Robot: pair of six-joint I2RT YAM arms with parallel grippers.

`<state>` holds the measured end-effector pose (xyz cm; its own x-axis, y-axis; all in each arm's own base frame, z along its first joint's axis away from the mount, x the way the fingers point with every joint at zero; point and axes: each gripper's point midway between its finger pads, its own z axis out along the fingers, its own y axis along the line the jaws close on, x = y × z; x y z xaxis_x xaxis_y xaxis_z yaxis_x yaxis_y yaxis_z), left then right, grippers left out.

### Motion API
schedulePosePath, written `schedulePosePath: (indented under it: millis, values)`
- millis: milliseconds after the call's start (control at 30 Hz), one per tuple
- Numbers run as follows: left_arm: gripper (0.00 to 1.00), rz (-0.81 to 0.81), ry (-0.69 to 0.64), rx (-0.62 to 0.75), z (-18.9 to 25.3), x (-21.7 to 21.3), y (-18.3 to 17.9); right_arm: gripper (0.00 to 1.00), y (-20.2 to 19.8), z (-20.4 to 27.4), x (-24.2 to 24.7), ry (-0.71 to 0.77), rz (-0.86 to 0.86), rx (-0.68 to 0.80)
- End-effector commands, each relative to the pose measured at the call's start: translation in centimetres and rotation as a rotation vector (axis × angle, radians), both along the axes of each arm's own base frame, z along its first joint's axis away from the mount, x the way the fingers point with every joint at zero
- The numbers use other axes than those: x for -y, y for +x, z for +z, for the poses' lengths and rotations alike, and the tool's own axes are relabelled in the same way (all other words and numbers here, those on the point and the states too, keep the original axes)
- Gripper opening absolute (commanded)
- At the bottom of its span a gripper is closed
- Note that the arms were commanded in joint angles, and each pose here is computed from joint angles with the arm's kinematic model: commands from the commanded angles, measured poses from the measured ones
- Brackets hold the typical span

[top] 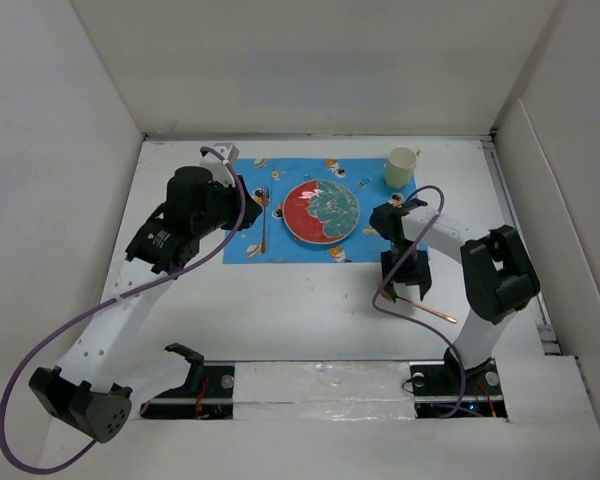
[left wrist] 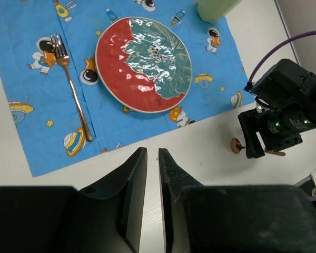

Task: Set the dinner table for one person

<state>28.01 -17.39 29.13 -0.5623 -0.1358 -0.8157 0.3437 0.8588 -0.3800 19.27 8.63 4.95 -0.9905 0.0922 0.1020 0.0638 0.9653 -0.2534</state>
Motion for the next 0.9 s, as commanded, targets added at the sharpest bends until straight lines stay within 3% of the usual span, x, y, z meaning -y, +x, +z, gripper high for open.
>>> schedulePosePath:
  millis: [0,200,267,500,633,867]
  values:
    - [0.13,0.018,-0.003,0.08,2.6,-0.7,-0.2,0.68,0.9,-0.5,0.2,0.028,0.019,0.0]
    - [0.13,0.035,0.005,0.091,3.0,-1.0,-0.1,0.6,2.1,-3.0,-0.1,0.069,0.055,-0.022]
    - [0.13,0.037,0.008,0.096,3.2,-1.1,-0.1,0.54,2.0,-4.3,-0.8,0.129,0.073,-0.047]
    - [0.13,0.07,0.017,0.11,4.2,-1.6,0.4,0.11,1.0,-5.4,-6.0,0.309,0.143,-0.031]
    - [0.13,0.06,0.0,0.099,4.0,-1.2,0.4,0.0,1.3,-4.9,-10.4,0.374,0.137,0.058]
    - [0.13,0.06,0.008,0.065,3.2,-1.0,0.6,0.02,4.2,-4.5,-13.4,0.294,0.141,0.264]
